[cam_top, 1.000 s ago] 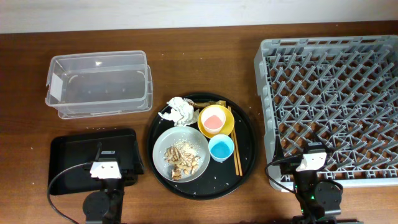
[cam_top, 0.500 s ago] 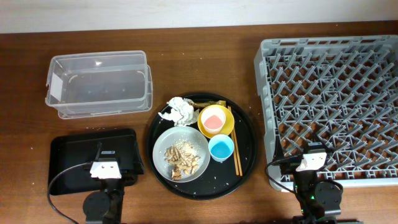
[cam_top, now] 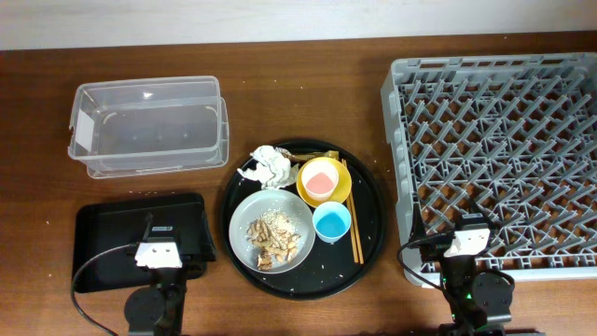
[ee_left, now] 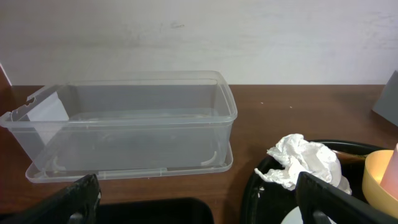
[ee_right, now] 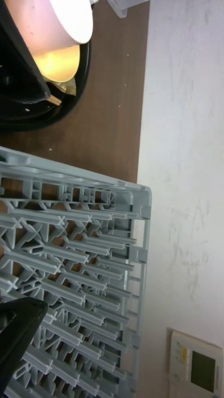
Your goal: Sort waste into correct bins and load items into the dishwasher rack
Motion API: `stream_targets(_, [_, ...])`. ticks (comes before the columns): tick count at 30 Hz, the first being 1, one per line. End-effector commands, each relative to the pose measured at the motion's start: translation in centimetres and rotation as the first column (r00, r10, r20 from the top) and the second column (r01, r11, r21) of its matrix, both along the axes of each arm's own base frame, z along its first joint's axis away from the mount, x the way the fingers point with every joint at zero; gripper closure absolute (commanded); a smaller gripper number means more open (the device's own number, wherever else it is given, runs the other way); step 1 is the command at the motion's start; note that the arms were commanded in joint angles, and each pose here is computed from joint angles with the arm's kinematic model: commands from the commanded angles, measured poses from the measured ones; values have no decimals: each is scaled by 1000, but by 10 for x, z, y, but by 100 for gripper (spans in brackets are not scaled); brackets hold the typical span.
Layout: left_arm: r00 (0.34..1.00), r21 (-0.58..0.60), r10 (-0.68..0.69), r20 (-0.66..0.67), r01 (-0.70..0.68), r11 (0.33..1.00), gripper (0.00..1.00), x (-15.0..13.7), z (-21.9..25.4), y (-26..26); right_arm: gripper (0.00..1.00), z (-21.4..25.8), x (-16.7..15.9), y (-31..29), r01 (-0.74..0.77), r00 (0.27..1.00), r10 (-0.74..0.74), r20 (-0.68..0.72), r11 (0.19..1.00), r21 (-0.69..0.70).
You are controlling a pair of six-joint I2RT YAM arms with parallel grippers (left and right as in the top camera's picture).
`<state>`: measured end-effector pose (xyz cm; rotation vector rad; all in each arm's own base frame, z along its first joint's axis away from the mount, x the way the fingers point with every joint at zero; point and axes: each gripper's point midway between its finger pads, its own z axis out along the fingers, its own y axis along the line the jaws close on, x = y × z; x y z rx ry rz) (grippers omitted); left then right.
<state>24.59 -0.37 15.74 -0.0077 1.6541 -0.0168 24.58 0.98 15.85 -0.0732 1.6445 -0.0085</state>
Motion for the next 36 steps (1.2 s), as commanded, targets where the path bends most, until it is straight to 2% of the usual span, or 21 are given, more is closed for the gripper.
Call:
stream_targets(1, [1000, 15, -25, 4, 25, 1000, 1, 0, -1, -4, 2, -4, 0, -2, 12, 1000, -12, -7, 1000, 1])
stream_targets(3, [988, -32, -155, 19, 155, 987, 1, -2, 3, -27, 2, -4, 0, -2, 12, 1000, -12, -7, 1000, 1])
stream_targets(6, [914, -101, -405, 38, 407, 908, 1, -15, 8, -70, 2, -4, 0, -2, 12, 1000, -12, -7, 1000, 1])
stream_targets(9, [797, -102, -600, 66, 603, 791, 1, -35, 14, -104, 2, -4, 0, -2, 12, 1000, -12, -7, 1000, 1])
stream_targets(10, [738, -96, -670, 74, 674, 732, 1, -46, 17, -116, 2, -4, 0, -2, 12, 1000, -12, -7, 1000, 1])
stream_targets(12, [669, -92, -739, 80, 743, 663, 1, -58, 18, -128, 2, -4, 0, -2, 12, 1000, -12, -7, 1000, 1])
stream_targets(15, [623, -101, -778, 81, 782, 615, 1, -66, 18, -134, 2, -4, 0, -2, 12, 1000, -12, -7, 1000, 1])
stream_targets(19, [638, -168, -760, 128, 769, 617, 1, -64, 33, -132, 2, -4, 0, -2, 12, 1000, -12, -7, 1000, 1])
stream_targets(21, [686, -212, -707, 169, 726, 654, 1, -57, 48, -124, 2, -4, 0, -2, 12, 1000, -12, -7, 1000, 1])
stream_targets(24, [724, -205, -661, 198, 690, 694, 1, -53, 67, -116, 2, -4, 0, -2, 12, 1000, -12, -7, 1000, 1])
stream_targets(28, [783, -234, -601, 159, 621, 748, 1, -45, 87, -106, 2, -4, 0, -2, 12, 1000, -12, -7, 1000, 1])
stream_targets(33, [793, -260, -609, -22, 584, 769, 1, -30, 104, -107, 2, -4, 0, -2, 12, 1000, -12, -7, 1000, 1])
stream_targets(34, [784, -273, -617, -68, 580, 768, 0, -25, 109, -108, 2, -4, 0, -2, 12, 1000, -12, -7, 1000, 1])
stream_targets(36, [716, -293, -691, -97, 643, 707, 1, -24, 127, -121, 2, -4, 0, -2, 12, 1000, -12, -7, 1000, 1])
